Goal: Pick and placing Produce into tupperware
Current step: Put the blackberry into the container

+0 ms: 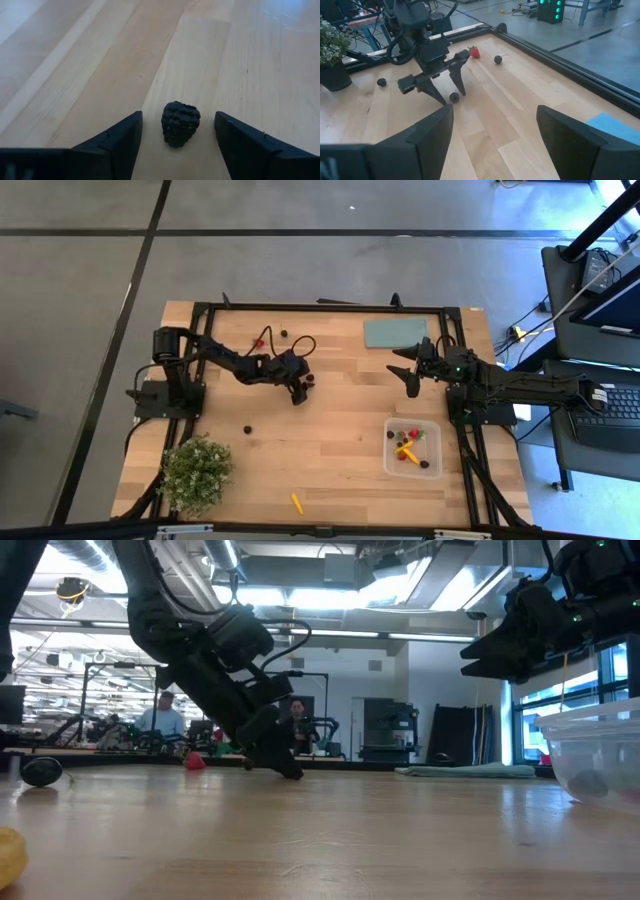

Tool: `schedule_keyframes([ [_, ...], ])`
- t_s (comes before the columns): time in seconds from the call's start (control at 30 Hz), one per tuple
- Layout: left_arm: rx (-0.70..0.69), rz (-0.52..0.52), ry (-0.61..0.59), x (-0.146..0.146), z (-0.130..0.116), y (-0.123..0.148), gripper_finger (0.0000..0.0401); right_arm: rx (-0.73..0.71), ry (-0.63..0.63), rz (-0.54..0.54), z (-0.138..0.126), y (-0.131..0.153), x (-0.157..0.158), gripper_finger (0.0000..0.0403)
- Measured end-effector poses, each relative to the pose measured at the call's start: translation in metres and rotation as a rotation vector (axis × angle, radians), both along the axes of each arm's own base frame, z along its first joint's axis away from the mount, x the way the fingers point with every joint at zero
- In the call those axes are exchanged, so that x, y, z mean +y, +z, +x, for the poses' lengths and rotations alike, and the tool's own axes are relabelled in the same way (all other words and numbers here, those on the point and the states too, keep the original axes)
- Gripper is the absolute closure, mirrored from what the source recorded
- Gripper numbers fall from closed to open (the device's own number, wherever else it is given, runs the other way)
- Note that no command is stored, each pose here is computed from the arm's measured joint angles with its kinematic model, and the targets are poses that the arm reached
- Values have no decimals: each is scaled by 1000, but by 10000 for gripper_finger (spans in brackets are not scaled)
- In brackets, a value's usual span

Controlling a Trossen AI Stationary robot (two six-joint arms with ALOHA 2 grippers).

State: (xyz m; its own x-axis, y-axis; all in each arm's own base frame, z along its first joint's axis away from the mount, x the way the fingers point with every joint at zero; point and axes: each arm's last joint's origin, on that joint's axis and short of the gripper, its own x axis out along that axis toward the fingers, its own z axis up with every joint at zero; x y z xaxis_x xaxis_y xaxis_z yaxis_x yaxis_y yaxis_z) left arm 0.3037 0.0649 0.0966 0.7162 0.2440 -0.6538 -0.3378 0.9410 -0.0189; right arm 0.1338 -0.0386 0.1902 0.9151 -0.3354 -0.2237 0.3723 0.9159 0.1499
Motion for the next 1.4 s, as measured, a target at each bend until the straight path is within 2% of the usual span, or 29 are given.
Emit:
schedule_keyframes([
  [0.6,-7,35,29,-11,7,-15,220,-1,-1,0,0,0,0,116],
  [1.0,0,34,24,-11,6,-16,316,-2,-2,4,0,0,0,116],
  [1.4,-15,45,36,-11,7,-11,317,-2,-1,3,0,0,0,116],
])
